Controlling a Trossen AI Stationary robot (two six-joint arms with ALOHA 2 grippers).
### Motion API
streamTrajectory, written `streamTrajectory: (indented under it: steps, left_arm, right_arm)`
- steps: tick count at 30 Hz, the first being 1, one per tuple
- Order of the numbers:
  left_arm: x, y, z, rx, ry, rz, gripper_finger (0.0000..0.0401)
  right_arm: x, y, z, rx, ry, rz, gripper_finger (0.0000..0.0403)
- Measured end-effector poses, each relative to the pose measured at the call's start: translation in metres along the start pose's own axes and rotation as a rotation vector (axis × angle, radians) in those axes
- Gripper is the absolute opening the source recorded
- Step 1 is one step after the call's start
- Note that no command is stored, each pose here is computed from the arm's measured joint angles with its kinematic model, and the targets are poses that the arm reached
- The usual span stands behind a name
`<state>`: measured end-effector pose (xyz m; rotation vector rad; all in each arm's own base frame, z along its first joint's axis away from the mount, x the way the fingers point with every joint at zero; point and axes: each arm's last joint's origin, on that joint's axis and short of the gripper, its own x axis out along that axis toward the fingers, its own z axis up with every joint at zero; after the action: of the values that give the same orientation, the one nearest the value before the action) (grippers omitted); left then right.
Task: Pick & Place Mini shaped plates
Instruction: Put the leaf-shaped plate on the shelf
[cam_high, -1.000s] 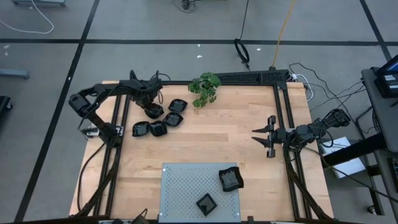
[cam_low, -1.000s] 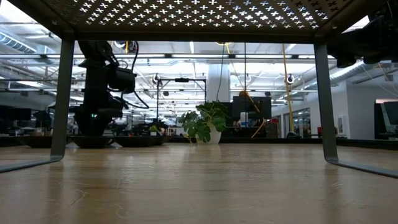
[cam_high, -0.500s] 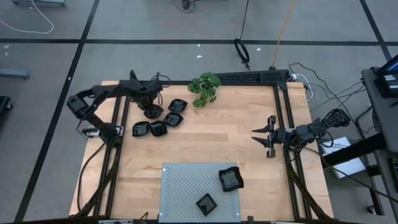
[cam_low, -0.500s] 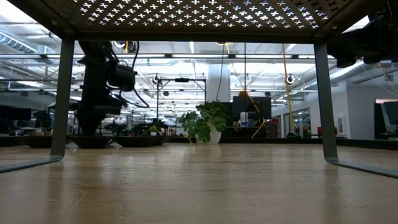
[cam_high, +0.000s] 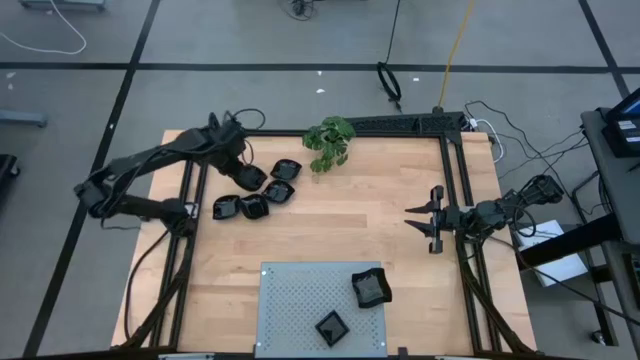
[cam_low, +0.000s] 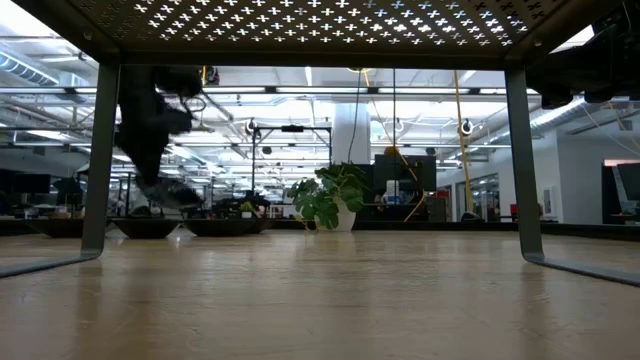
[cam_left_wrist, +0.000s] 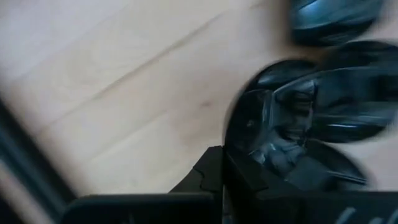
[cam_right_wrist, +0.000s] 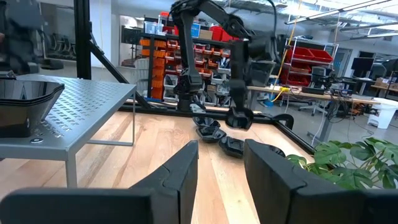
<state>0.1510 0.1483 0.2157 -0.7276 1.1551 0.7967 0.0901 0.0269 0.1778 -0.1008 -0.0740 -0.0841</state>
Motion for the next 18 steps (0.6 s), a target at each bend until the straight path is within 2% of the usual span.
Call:
streamTrajectory:
  steps: [4,8,12,18]
  left_arm:
    - [-0.026,-0.005,-0.008,0.023,-0.108,-0.159,0.0018]
    - [-0.052,-0.013,-0.020,0.057,-0.200,-0.354,0.0007]
    - [-0.076,-0.025,-0.028,0.132,-0.300,-0.589,0.0010]
    - [-0.110,-0.046,-0.036,0.293,-0.503,-0.862,0.0019]
  right_arm:
    - [0.000,0.000,0.000,0.000,0.000,0.000,0.0118]
    - [0.000,0.000,0.000,0.000,0.000,0.000,0.0118]
    - [0.000,0.000,0.000,0.000,0.000,0.000,0.0118]
    - [0.000,0.000,0.000,0.000,0.000,0.000,0.0118]
